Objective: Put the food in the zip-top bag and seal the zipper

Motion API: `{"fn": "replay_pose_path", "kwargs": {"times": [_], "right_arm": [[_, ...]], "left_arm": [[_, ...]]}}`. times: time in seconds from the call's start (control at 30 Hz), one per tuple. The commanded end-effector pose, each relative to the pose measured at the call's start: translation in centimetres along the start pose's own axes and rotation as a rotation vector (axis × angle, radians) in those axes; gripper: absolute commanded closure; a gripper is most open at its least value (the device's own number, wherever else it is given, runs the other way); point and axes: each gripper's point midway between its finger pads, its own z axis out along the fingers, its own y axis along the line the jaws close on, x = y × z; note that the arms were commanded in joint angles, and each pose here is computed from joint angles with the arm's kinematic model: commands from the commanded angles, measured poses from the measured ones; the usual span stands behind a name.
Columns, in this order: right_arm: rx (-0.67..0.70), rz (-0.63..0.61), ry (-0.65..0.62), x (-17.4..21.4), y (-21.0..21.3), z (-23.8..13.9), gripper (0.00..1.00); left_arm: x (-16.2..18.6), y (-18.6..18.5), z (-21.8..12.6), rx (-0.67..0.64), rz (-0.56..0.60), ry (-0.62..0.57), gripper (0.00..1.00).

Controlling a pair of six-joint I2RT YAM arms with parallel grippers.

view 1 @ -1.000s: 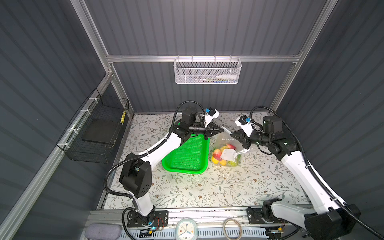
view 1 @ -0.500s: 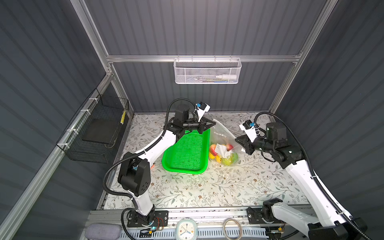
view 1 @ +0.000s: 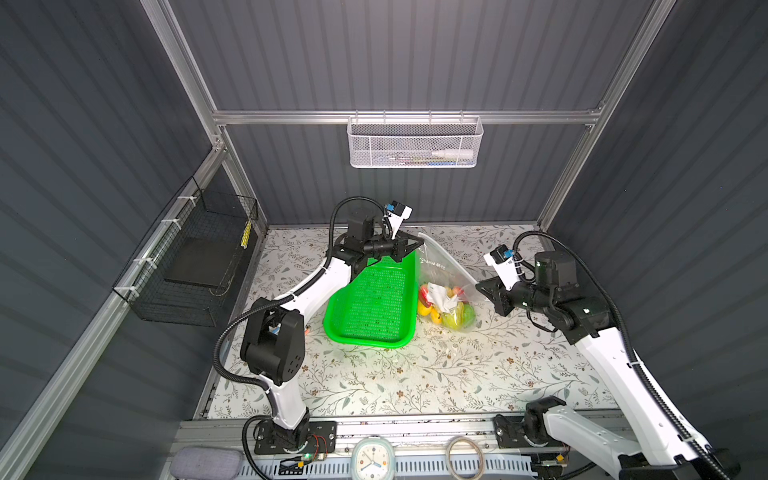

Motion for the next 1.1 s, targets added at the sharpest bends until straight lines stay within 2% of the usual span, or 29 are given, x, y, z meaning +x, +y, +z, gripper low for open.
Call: {"fn": "replay_pose_path", "kwargs": {"times": [0.0,0.63,0.83,1.07], "right_arm": [[0.025,0.081,0.120,3.8,0.2,-0.7,0.97],[0.119,0.082,0.174,6.5,-0.2,-2.6,0.96],[0.109,0.079,0.154,5.9,-0.1,-2.5,0.96],[0.086,0.076,0.111,4.2,-0.2,-1.8,0.95]], "left_arm": [[-2.5,3.3,-1.4,-0.118,0.008,-0.076,1.00],[-2.0,3.3,-1.4,-0.113,-0.010,-0.067,1.00],[-1.8,3.0,-1.0,-0.086,-0.024,-0.059,1.00],[-1.0,0.8,-0.2,-0.040,-0.014,-0.041,1.00]]}}
